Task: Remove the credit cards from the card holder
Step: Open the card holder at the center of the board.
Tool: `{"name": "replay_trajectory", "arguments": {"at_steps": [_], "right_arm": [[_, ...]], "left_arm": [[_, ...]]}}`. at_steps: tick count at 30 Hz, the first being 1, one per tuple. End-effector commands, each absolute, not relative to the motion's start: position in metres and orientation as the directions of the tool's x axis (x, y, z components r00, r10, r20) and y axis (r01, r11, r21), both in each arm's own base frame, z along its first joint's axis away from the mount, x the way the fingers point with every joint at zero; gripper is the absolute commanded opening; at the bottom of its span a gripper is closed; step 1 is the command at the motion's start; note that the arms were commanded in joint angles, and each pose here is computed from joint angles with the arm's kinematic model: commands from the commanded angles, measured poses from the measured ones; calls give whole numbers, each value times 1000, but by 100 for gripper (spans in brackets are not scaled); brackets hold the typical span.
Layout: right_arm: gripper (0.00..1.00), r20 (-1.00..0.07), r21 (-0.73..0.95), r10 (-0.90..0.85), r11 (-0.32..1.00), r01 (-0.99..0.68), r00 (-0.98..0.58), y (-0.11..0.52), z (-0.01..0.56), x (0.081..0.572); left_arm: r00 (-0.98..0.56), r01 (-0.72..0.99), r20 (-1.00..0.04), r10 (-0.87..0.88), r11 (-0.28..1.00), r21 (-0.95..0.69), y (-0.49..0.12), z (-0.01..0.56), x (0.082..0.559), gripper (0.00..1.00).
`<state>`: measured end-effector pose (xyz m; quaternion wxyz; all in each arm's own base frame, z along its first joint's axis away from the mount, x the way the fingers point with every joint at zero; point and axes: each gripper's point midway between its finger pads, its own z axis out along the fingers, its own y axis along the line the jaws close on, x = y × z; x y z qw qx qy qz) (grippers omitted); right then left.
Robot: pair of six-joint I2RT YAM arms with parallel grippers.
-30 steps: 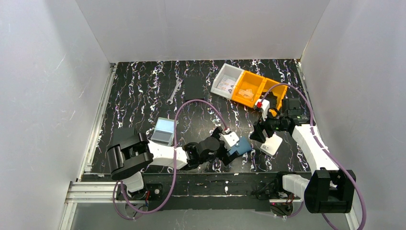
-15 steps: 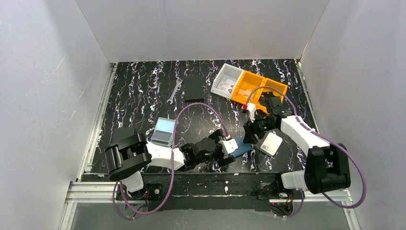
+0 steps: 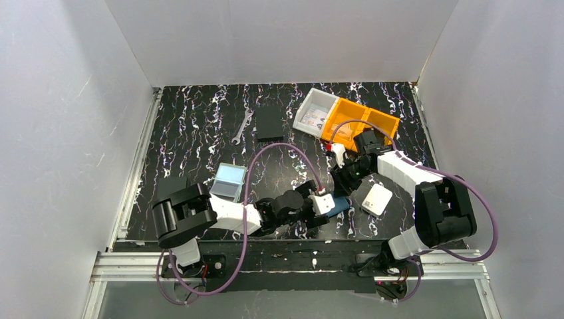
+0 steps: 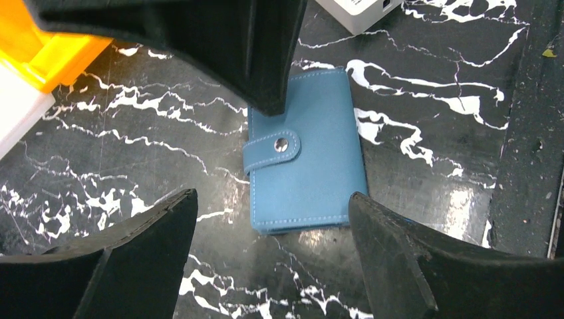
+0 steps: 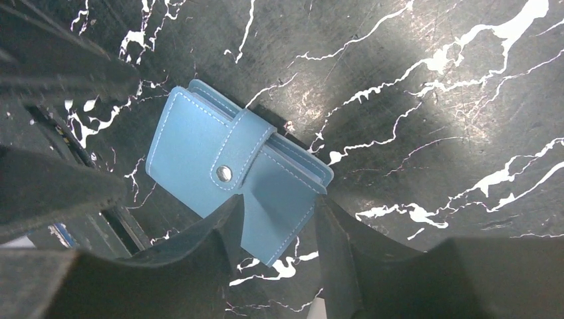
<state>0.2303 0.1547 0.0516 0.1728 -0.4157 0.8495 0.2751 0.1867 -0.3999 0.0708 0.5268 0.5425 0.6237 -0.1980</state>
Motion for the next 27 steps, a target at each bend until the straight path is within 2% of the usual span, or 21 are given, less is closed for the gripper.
{"name": "replay_trajectory", "arguments": {"at_steps": [1,7,10,13,16,27], "right_arm": [[48,-524,268,-608,546,-794,-596,154,54,246],[33,-535,199,-595,601,-774,-600,144,56,254],[29,-531,203,-596,600,-773,-602,144,55,254],[27,-520,223,-600,592,-774,-609,146,52,252],[25,-517,232,-601,586,-776,-609,147,51,251],[21,-488,230,-625,582,-780,-609,144,42,248]], "left_arm": [[195,883,-880,433,314,350,-425,86,192,79],[214,880,-862,460,293,375,-441,78,199,71],[217,879,-850,479,284,384,-446,71,202,67],[220,870,-835,504,286,401,-447,64,207,62],[222,853,-816,533,299,428,-445,57,213,52],[180,837,-785,593,328,439,-429,37,220,46]]}}
